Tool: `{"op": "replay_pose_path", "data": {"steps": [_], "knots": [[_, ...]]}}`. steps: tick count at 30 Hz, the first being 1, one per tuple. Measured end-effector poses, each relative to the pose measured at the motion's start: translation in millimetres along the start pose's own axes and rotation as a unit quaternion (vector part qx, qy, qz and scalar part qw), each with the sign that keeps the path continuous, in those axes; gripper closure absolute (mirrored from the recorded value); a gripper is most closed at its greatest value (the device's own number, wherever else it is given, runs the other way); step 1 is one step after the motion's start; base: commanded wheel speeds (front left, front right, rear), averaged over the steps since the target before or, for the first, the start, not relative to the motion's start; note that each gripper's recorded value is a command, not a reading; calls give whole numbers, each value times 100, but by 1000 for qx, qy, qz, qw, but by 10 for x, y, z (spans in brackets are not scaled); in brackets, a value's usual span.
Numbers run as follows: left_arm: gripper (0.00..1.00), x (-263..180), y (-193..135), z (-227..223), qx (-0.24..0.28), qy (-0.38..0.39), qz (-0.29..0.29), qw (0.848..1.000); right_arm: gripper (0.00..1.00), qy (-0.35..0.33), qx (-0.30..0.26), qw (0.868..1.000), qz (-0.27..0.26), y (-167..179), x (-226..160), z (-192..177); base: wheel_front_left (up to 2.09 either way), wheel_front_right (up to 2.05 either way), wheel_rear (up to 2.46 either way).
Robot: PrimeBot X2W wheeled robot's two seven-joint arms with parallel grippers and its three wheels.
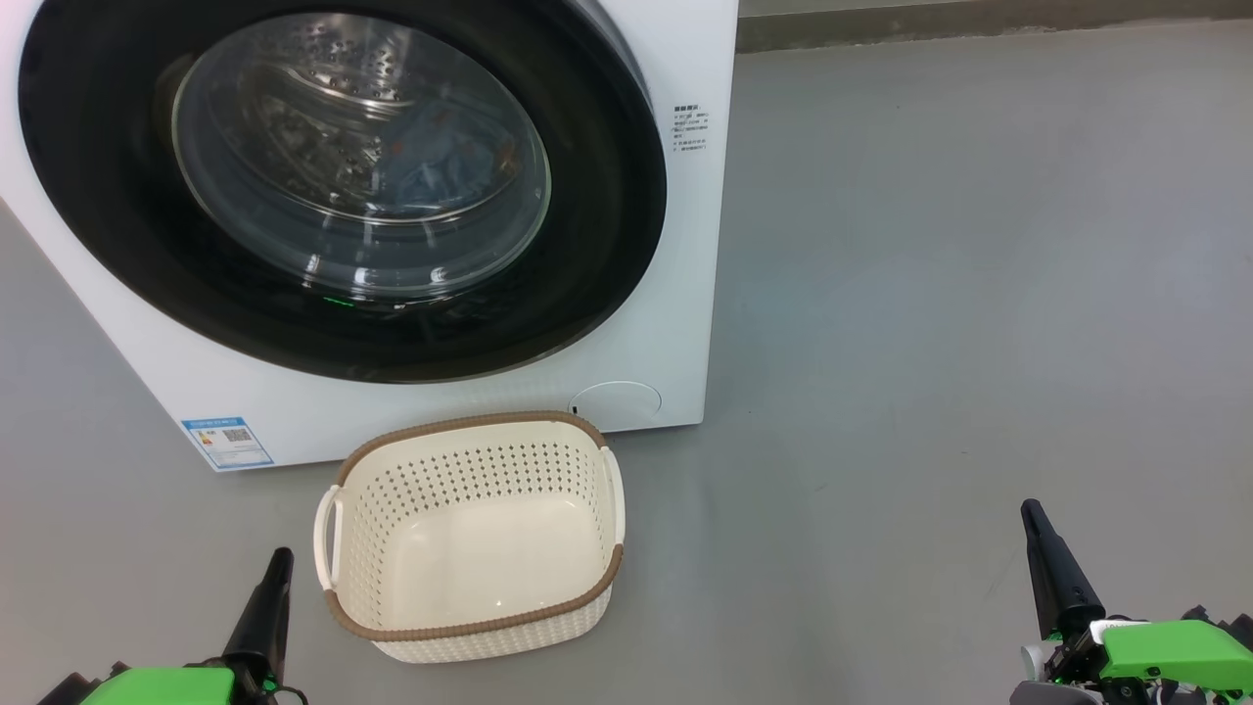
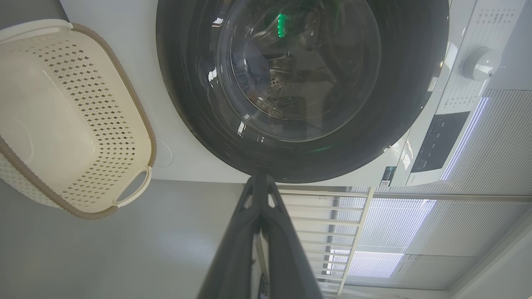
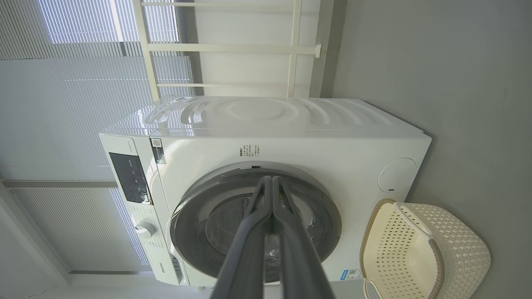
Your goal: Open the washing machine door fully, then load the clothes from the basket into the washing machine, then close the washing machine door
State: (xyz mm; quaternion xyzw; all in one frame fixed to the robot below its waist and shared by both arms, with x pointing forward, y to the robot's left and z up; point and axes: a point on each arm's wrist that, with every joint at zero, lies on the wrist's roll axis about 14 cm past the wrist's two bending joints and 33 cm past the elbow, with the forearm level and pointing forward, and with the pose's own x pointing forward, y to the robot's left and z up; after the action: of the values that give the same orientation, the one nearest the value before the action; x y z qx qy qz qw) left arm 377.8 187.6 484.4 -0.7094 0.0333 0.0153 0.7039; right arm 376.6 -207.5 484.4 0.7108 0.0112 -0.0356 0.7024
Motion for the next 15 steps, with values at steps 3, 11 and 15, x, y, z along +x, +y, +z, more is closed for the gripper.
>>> {"op": "replay_pose_path", "data": {"steps": [3, 11, 15], "knots": [[100, 0, 0, 1, 0, 0, 0, 1000, 100, 0, 0, 1000, 0, 0, 0, 0, 0, 0, 0], [100, 0, 0, 1, 0, 0, 0, 1000, 100, 0, 0, 1000, 0, 0, 0, 0, 0, 0, 0], [100, 0, 0, 1, 0, 0, 0, 1000, 100, 0, 0, 1000, 0, 0, 0, 0, 0, 0, 0]]}}
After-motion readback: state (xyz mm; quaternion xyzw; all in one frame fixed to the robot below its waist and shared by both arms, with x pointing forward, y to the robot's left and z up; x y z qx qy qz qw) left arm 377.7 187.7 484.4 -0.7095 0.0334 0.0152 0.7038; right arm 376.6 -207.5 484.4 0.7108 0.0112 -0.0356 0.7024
